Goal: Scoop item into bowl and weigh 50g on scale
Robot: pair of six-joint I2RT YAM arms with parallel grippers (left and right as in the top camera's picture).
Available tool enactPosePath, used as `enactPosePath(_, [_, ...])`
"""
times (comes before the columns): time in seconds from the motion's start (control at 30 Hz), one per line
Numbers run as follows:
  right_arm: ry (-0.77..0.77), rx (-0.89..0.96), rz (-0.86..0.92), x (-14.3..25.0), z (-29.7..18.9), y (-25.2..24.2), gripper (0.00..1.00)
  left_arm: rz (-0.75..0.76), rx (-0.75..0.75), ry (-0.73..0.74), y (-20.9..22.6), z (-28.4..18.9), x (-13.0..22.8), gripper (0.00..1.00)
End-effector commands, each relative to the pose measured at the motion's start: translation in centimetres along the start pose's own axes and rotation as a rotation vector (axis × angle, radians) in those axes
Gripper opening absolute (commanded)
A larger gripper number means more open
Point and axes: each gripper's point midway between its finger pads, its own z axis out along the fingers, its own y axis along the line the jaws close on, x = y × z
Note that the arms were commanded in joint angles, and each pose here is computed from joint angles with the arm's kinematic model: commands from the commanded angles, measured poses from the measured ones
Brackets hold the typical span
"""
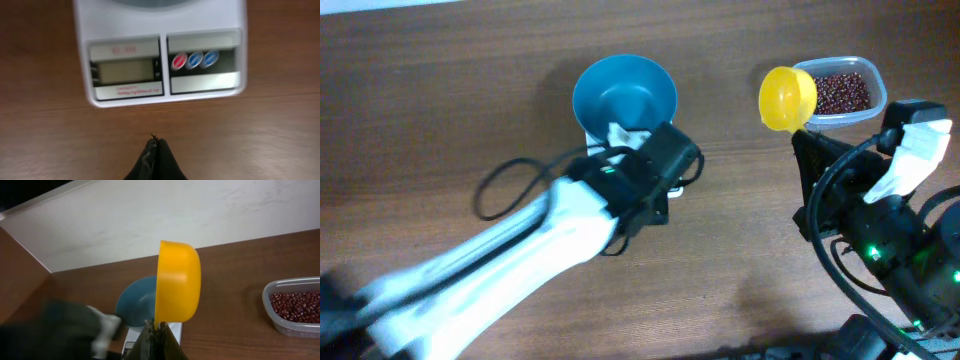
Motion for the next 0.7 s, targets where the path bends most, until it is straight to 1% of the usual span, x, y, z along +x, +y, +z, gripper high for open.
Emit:
enactPosePath(0.0, [-0.012, 0.004, 0.01, -0.6, -0.2, 0.0, 0.04, -0.051, -0.006, -0.222, 3.0, -7.7, -3.6, 0.0])
enactPosePath(0.03, [-0.009, 0.007, 0.006, -0.5, -0.2, -0.1, 0.04, -0.063, -0.013, -0.26, 3.8, -8.9, -4.0, 0.01])
enactPosePath(0.13, [-0.018, 0.105, -0.007, -0.4, -0.3, -1.9, 0.04, -0.127, -0.037, -0.424, 6.5, -13.5, -5.8, 0.25])
enactPosePath(0.17, [-0.041, 0.168, -0.011, -0.8, -0.3, -2.9, 0.04, -0.144, -0.051, -0.465, 7.2, -14.5, -6.2, 0.4])
enactPosePath(0.23, [-0.056, 0.224, -0.018, -1.0, -0.2, -3.8, 0.04, -0.153, -0.062, -0.488, 7.7, -15.1, -6.4, 0.69])
enactPosePath(0.27, [-0.056, 0.235, -0.02, -1.0, 0.0, -3.9, 0.04, -0.15, -0.061, -0.482, 7.7, -15.0, -6.3, 0.9])
enactPosePath(0.3, [-0.049, 0.239, -0.024, -0.9, 0.5, -3.7, 0.04, -0.138, -0.06, -0.455, 7.6, -14.7, -5.8, 0.99])
enactPosePath(0.37, [-0.041, 0.247, -0.03, -0.8, 1.5, -3.4, 0.04, -0.122, -0.028, -0.412, 7.1, -14.3, -5.1, 0.99])
enactPosePath(0.4, [-0.036, 0.259, -0.036, -0.7, 2.1, -3.4, 0.04, -0.116, -0.032, -0.399, 7.0, -14.1, -4.9, 0.65])
enactPosePath(0.43, [-0.033, 0.273, -0.041, -0.6, 2.8, -3.3, 0.04, -0.107, -0.033, -0.379, 6.9, -13.6, -4.6, 0.23])
enactPosePath(0.47, [-0.038, 0.289, -0.043, -0.7, 3.6, -3.3, 0.04, -0.086, -0.03, -0.328, 6.4, -12.7, -3.9, 0.0])
enactPosePath(0.57, [-0.081, 0.315, -0.025, -1.6, 5.4, -3.0, 0.04, -0.019, 0.009, -0.137, 4.3, -9.4, -1.0, 0.0])
enactPosePath(0.6, [-0.093, 0.317, -0.016, -1.9, 5.5, -3.2, 0.04, 0.024, 0.004, -0.104, 3.8, -8.5, -0.6, 0.0])
enactPosePath(0.67, [-0.12, 0.33, 0.011, -3.2, 5.4, -3.9, 0.04, 0.155, -0.034, -0.034, 2.4, -5.7, 0.8, 0.0])
